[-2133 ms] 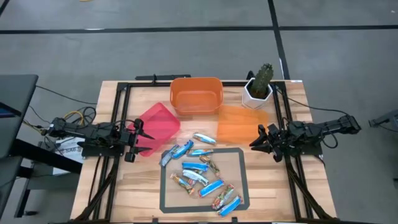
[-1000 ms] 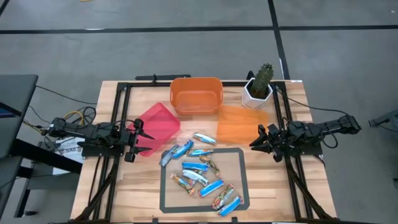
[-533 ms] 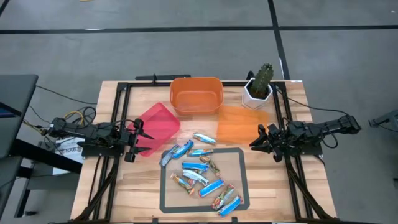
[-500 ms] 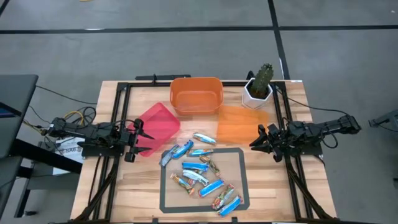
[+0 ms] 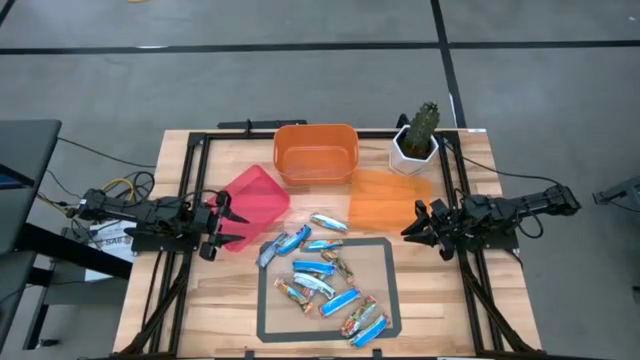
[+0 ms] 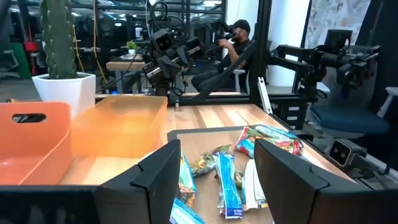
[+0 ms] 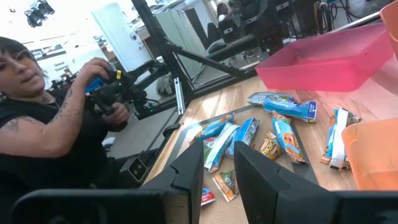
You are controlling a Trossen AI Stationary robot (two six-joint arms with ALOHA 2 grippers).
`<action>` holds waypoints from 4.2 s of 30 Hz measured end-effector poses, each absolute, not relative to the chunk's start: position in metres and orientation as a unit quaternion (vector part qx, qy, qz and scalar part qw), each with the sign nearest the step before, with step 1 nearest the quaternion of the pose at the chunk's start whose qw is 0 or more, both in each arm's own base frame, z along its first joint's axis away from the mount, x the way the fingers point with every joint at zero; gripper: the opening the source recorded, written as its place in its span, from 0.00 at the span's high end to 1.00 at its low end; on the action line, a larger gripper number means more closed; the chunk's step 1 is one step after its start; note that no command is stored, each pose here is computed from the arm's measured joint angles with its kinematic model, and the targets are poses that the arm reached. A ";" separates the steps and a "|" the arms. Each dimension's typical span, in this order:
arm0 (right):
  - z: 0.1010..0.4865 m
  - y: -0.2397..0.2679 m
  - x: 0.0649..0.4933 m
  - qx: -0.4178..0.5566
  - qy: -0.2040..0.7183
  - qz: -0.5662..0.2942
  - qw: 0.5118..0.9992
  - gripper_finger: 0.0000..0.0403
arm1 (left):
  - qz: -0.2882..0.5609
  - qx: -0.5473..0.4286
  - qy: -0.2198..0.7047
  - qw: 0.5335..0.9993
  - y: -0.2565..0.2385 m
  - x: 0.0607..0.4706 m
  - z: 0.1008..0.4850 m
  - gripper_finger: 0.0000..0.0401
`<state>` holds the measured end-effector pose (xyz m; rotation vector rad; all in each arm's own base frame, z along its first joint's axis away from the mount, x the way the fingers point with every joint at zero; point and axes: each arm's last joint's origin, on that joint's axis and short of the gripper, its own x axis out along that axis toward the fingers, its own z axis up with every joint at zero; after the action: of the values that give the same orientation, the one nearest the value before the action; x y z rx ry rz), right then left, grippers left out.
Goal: Pick and place Granola Bars by type
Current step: Put the top right blue granola bar into the orange bin
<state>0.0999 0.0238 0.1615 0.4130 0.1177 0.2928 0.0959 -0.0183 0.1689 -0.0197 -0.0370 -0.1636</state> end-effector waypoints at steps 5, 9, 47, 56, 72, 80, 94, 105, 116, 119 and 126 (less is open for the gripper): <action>0.161 0.024 0.100 0.204 0.058 0.145 0.966 0.80 | -0.017 -0.012 -0.032 0.999 -0.015 0.096 0.173 0.51; 0.161 0.024 0.100 0.204 0.059 0.145 0.966 0.80 | 0.027 -0.003 0.004 1.000 -0.012 0.098 0.176 0.51; 0.161 0.024 0.100 0.204 0.058 0.145 0.966 0.80 | 0.077 0.009 0.452 0.889 -0.077 0.270 0.168 0.58; 0.161 0.024 0.100 0.204 0.058 0.145 0.966 0.80 | 0.084 0.016 0.462 0.883 -0.074 0.281 0.149 0.58; 0.161 0.024 0.100 0.204 0.058 0.145 0.966 0.80 | 0.109 0.011 0.466 0.878 -0.068 0.279 0.146 0.58; 0.161 0.024 0.100 0.204 0.058 0.145 0.966 0.80 | 0.106 -0.003 0.472 0.875 -0.072 0.286 0.129 0.58; 0.161 0.024 0.100 0.204 0.058 0.145 0.966 0.80 | 0.124 -0.002 0.460 0.879 -0.070 0.289 0.128 0.59; 0.161 0.024 0.100 0.204 0.058 0.145 0.966 0.80 | 0.120 0.005 0.460 0.880 -0.070 0.289 0.128 0.86; 0.161 0.024 0.100 0.204 0.058 0.145 0.966 0.80 | 0.116 -0.003 0.440 0.891 -0.071 0.291 0.133 0.93; 0.161 0.024 0.100 0.204 0.058 0.145 0.966 0.80 | 0.111 -0.001 0.422 0.900 -0.071 0.291 0.143 0.92; 0.161 0.024 0.100 0.204 0.058 0.145 0.966 0.80 | 0.110 -0.008 0.365 0.924 -0.069 0.286 0.176 0.94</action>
<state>0.0999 0.0238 0.1613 0.4132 0.1180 0.2927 0.2855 -0.0688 0.1759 -0.0162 0.7496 0.2251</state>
